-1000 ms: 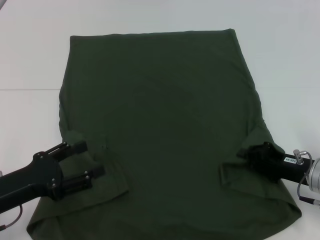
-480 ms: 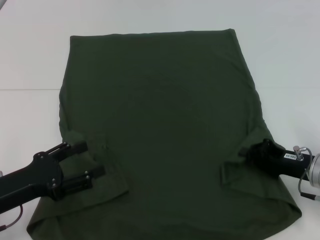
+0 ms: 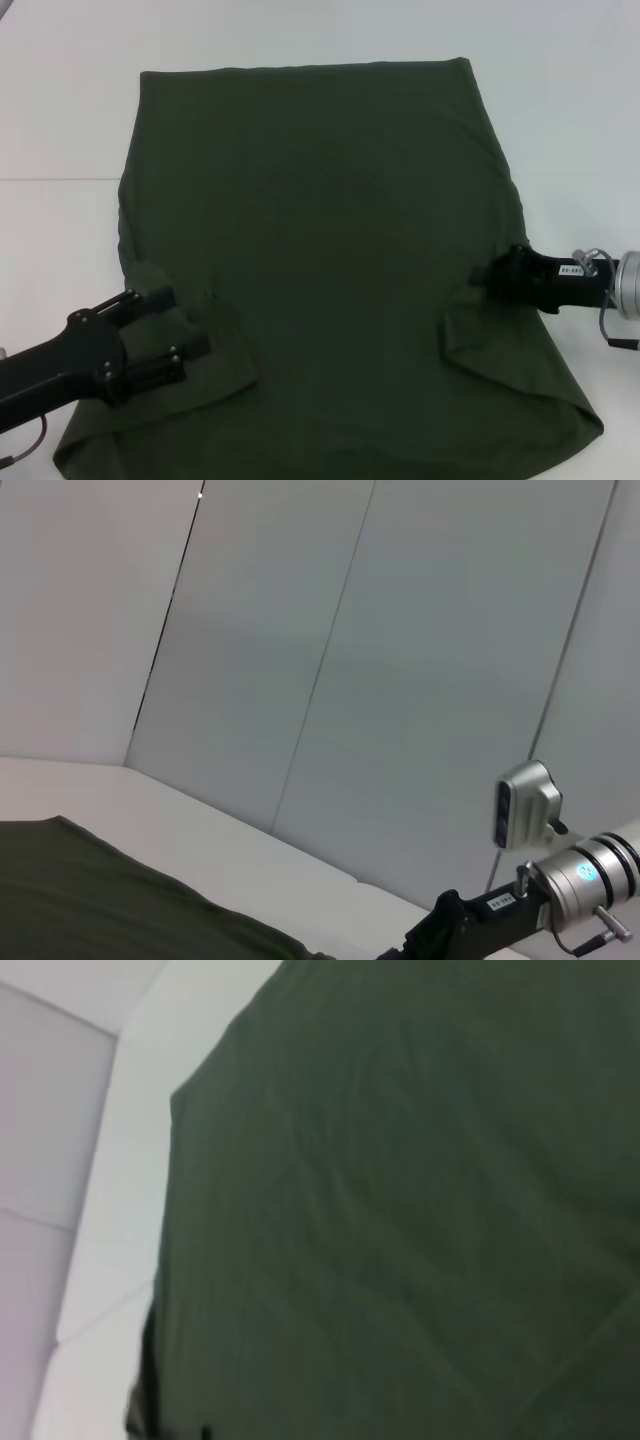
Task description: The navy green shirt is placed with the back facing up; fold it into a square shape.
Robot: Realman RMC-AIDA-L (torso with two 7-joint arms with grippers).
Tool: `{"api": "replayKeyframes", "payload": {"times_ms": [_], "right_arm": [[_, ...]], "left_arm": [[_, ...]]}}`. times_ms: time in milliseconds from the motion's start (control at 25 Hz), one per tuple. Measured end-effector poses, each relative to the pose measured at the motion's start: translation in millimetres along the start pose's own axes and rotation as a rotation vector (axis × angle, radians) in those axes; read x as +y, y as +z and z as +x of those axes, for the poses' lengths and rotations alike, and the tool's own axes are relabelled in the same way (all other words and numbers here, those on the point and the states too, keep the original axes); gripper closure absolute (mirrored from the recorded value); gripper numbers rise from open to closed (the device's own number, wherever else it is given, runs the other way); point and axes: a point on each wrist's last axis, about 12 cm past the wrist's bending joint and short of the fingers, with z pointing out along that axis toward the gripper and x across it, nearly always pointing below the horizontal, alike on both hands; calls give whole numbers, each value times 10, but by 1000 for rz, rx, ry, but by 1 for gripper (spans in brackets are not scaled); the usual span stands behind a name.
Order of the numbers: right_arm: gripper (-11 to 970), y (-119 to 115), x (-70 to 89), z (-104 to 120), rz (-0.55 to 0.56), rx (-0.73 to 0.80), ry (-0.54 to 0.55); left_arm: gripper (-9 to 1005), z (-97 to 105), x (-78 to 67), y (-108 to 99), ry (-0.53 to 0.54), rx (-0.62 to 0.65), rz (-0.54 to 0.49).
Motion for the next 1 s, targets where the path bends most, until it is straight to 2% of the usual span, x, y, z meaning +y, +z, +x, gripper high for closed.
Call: {"api": "replayKeyframes", "payload": {"times_ms": [320, 600, 880, 1000], "right_arm": [[938, -31, 240, -216, 82, 106, -189], [938, -53, 543, -371, 166, 185, -417], [938, 14, 808, -396, 257, 262, -601], [938, 59, 860, -381, 282, 288, -642]], "left_arm": [[105, 45, -23, 5, -19, 2, 5], [105, 86, -41, -4, -34, 1, -1], [105, 140, -53, -40, -40, 0, -15], [105, 151, -55, -54, -35, 2, -20]]}}
